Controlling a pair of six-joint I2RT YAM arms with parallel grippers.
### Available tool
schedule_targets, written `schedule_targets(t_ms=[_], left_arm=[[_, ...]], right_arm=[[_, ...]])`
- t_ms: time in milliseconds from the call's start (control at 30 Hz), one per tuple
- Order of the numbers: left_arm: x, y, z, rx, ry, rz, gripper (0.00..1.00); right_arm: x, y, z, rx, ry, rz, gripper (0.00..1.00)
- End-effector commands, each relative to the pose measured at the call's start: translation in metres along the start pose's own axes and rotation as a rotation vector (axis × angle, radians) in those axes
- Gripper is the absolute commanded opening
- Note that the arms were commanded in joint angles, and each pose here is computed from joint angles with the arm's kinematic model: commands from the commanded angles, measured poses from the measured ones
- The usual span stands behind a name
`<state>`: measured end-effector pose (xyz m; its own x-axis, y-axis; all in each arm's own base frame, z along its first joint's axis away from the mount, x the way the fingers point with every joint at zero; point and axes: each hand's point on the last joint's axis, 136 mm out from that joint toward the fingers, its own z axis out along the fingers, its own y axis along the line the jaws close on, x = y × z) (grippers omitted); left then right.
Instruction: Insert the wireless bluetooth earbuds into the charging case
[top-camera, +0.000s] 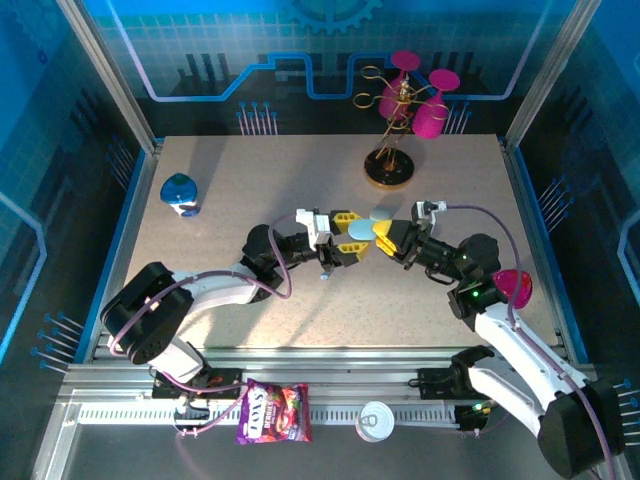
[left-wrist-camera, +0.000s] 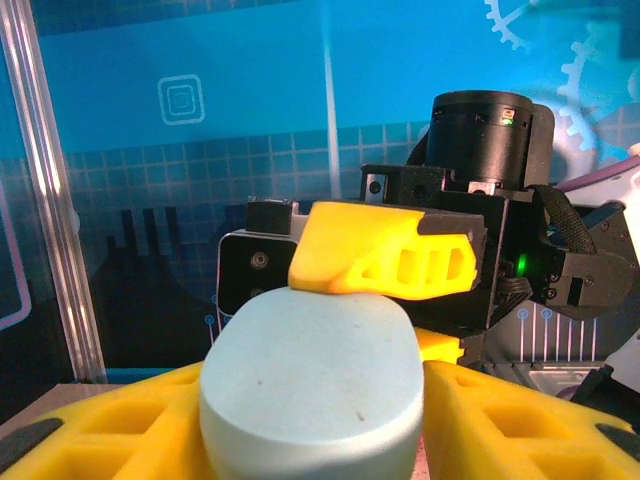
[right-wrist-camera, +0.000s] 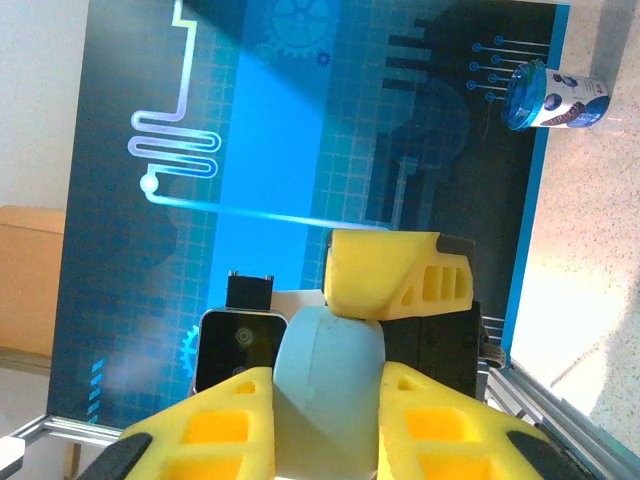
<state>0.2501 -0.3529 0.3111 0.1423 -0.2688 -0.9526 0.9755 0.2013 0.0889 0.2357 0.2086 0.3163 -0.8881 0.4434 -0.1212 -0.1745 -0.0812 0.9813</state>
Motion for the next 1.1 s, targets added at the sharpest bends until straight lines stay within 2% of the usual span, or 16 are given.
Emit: schedule_targets(t_ms=[0,300,633,900,967,1067], left_arm=[[-0.009,-0.001,0.006,0.012,-0.027,0.036,0.52],[-0.006,-0.001,0.005,0.008,-0.021,0.036,0.56],[-0.012,-0.002,0.004,0.012,-0.029,0.042,0.37],[-0.013,-0.003,0.004,0.016,-0.031,0.035,0.31],[-0.013,-0.004,0.003,0.017,-0.028,0.036,0.29],[-0.012,-0.004,0.003,0.014,-0.024,0.033,0.27]], right_arm=[[0.003,0.014,0.002,-0.046,0.009,-0.028,0.19],[0.001,0.020,0.005,-0.085,0.016,-0.020,0.19],[0.002,0.012,0.002,-0.058,0.009,-0.014,0.19],[0.002,0.004,0.002,-0.021,0.002,-0.019,0.20],[0.002,0.003,0.001,-0.014,-0.001,-0.023,0.25],[0.001,0.000,0.000,0.008,-0.016,-0.042,0.47]])
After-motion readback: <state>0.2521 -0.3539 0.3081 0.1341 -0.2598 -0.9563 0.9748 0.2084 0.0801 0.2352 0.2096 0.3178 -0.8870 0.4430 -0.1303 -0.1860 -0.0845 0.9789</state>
